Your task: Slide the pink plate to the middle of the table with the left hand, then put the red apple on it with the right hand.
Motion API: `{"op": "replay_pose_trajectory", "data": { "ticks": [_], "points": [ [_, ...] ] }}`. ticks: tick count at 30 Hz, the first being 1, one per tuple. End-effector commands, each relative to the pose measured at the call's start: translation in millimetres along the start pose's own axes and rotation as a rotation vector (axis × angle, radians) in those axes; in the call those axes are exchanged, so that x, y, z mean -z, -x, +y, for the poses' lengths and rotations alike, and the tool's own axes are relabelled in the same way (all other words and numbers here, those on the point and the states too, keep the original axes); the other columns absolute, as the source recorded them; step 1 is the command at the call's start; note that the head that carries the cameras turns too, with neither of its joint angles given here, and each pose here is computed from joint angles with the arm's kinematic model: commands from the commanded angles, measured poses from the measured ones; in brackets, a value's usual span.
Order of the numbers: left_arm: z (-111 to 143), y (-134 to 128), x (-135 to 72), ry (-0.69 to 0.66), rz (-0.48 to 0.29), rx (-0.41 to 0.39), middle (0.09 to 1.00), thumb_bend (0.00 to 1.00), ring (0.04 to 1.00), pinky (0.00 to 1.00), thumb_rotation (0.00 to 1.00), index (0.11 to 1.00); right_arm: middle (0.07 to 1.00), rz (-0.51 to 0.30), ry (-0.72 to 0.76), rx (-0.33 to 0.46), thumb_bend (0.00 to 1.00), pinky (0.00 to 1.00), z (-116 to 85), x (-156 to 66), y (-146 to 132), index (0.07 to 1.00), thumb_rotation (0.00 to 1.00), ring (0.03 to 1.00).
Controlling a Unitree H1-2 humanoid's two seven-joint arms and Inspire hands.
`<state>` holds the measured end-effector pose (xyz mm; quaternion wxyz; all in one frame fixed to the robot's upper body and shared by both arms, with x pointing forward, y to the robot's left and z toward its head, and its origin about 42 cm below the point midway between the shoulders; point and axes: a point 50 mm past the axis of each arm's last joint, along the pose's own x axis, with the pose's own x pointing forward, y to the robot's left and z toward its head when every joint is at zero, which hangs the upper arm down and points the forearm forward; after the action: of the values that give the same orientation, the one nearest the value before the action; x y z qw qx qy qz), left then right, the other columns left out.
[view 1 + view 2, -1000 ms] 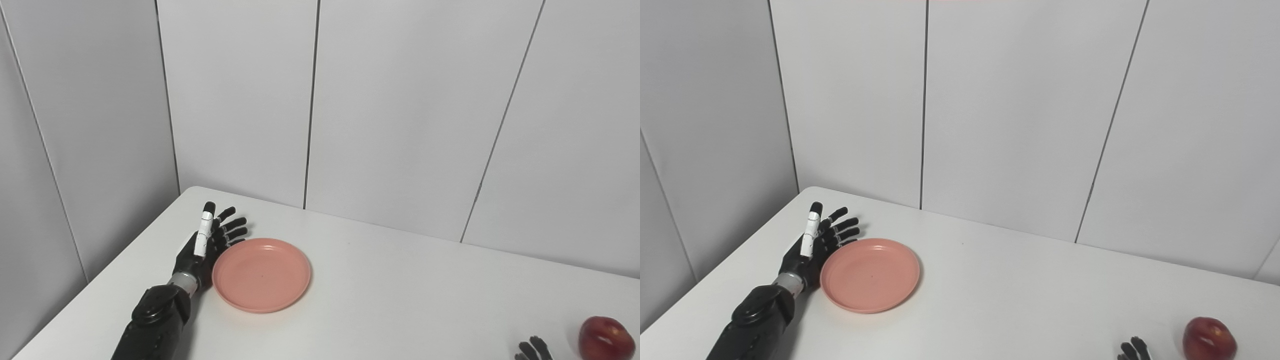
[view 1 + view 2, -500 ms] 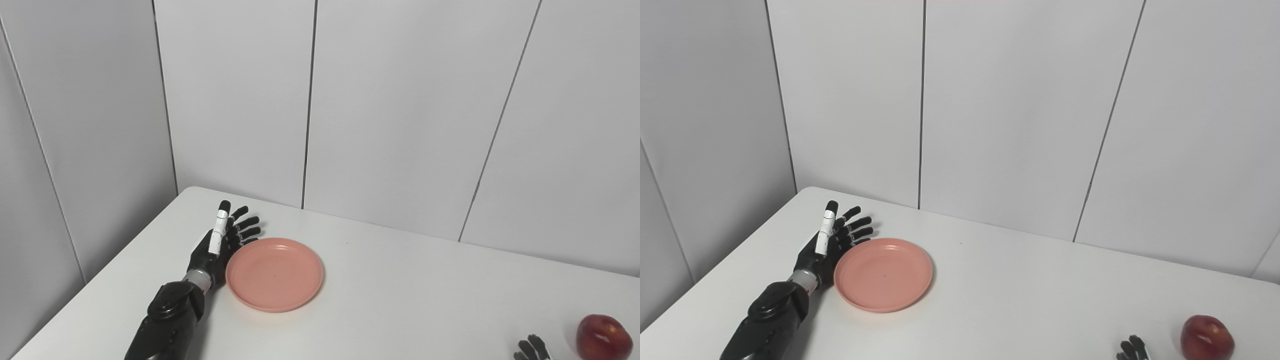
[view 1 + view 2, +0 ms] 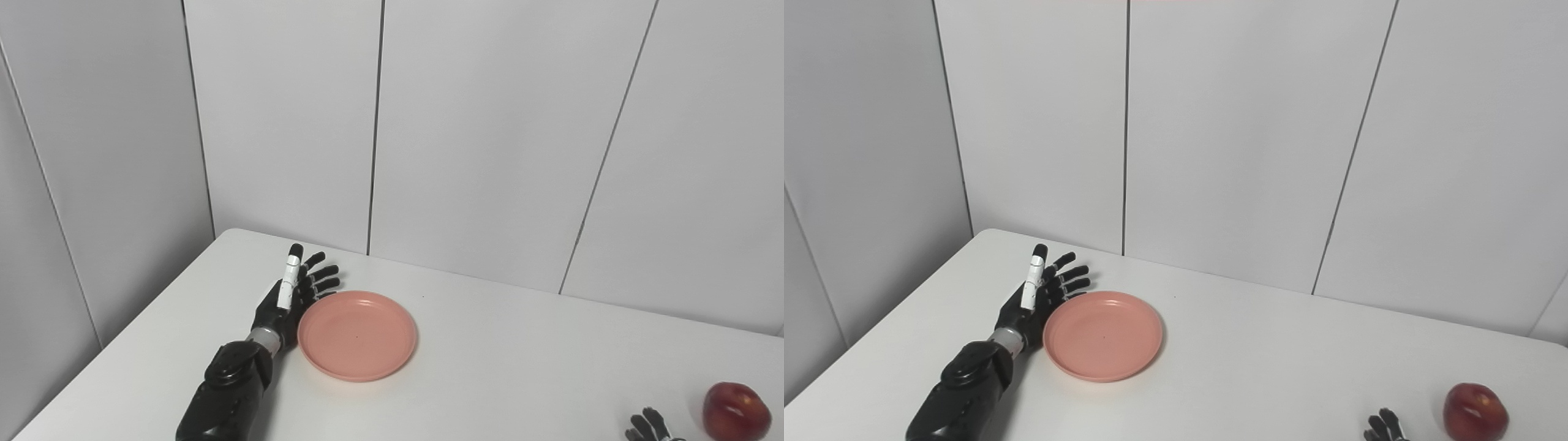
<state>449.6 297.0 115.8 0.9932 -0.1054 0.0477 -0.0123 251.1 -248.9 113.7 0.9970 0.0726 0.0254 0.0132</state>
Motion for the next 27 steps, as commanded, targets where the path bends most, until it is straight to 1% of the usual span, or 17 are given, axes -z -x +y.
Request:
{"op": "replay_pose_trajectory", "data": {
  "ticks": [1,5,9,12,16,21,27],
  "points": [
    [-9.8,-9.1,-9.2,0.008,-0.019,0.015,0.82,0.8,0.819,0.77,0.98,0.88,0.949,0.063,-0.009,-0.028,0.81,0.98,5.7,5.9,2.0,0.957,1.0,0.968],
    [-17.2,-11.5,-5.5,0.027,-0.023,0.029,0.829,0.81,0.819,0.78,0.97,0.883,0.949,0.063,-0.004,-0.032,0.81,0.98,6.6,5.9,2.0,0.961,1.0,0.97],
    [-22.1,-13.2,-3.0,0.029,-0.024,0.032,0.832,0.78,0.813,0.79,0.98,0.879,0.946,0.067,-0.007,-0.03,0.83,0.97,7.5,5.9,1.6,0.959,1.0,0.965],
    [-24.8,-13.5,0.0,0.016,-0.017,0.029,0.814,0.78,0.789,0.76,0.98,0.862,0.946,0.067,0.0,-0.031,0.84,0.97,7.8,5.8,1.5,0.961,1.0,0.96],
    [-27.8,-12.5,6.1,0.02,0.0,0.028,0.81,0.79,0.778,0.74,0.97,0.859,0.945,0.067,-0.003,-0.03,0.84,0.97,8.1,6.1,1.5,0.958,1.0,0.958],
    [-34.2,-10.0,13.0,0.004,0.0,0.012,0.795,0.79,0.772,0.72,1.0,0.853,0.941,0.065,-0.003,-0.032,0.83,0.96,9.5,6.2,2.1,0.958,1.0,0.956],
    [-41.7,-8.3,17.1,0.02,-0.005,0.01,0.785,0.79,0.778,0.72,1.0,0.847,0.942,0.069,-0.004,-0.03,0.83,0.96,11.8,6.5,1.9,0.96,1.0,0.955]
  ]
}}
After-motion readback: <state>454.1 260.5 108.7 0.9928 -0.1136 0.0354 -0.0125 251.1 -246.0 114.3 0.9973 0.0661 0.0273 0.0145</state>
